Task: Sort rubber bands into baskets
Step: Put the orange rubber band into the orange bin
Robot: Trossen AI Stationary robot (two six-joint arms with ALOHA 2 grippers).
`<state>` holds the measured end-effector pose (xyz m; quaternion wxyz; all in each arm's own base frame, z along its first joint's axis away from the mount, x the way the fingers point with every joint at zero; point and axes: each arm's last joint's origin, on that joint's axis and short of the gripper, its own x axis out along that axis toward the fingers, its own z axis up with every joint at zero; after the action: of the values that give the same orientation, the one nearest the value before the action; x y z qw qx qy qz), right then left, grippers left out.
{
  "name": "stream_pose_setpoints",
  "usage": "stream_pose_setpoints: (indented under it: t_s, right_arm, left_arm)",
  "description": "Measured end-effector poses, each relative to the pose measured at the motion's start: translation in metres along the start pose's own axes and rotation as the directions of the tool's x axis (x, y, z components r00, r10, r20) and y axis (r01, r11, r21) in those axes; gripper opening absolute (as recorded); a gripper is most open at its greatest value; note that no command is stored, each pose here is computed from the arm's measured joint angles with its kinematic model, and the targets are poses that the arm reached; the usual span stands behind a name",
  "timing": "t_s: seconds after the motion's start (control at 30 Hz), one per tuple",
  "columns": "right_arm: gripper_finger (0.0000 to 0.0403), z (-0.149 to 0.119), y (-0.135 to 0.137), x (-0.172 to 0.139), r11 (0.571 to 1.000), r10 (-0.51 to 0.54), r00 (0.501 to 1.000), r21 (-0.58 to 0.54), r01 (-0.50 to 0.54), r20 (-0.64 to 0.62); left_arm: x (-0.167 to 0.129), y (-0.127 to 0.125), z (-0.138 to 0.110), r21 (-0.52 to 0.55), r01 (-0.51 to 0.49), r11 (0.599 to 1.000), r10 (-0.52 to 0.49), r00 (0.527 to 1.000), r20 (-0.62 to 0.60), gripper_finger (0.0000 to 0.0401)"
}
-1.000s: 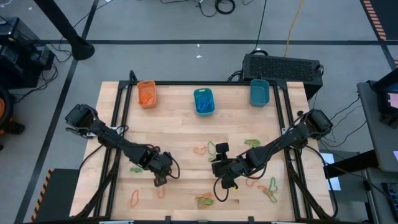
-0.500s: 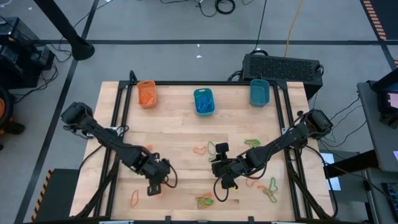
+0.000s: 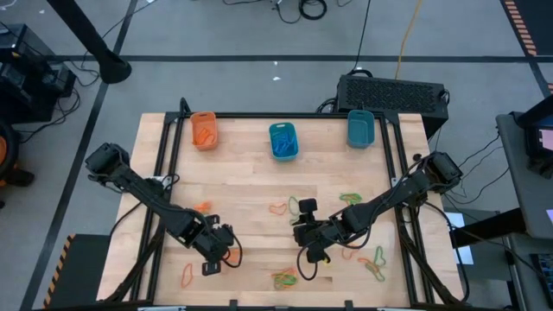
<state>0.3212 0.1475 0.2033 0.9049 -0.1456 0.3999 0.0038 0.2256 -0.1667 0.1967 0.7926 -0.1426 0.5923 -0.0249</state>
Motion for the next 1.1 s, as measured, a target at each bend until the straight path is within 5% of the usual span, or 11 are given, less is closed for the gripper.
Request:
stream_pose_setpoints:
  t_s: [0.37,0.63,0.87,1.1]
  right_arm:
    - [0.0144,0.000,0.000,0.000,1.000,0.000,1.000,-0.004,0.000,0.000]
    - [0.0144,0.000,0.000,0.000,1.000,0.000,1.000,-0.002,0.000,0.001]
    - [0.0144,0.000,0.000,0.000,1.000,0.000,1.000,0.001,0.000,0.003]
    - [0.0144,0.001,-0.001,0.001,1.000,-0.002,1.000,0.005,0.002,0.003]
  left_arm:
    - [0.007,-0.003,0.005,0.016,-0.024,1.000,0.022,0.997,0.076,0.0111]
    - [0.032,-0.016,0.003,0.271,0.001,0.963,-0.018,0.998,0.061,0.0111]
    - [0.041,-0.037,-0.010,0.347,0.124,0.930,-0.137,0.990,0.015,0.0111]
    - [0.041,-0.042,-0.018,0.270,0.131,0.954,-0.136,0.991,0.000,0.0112]
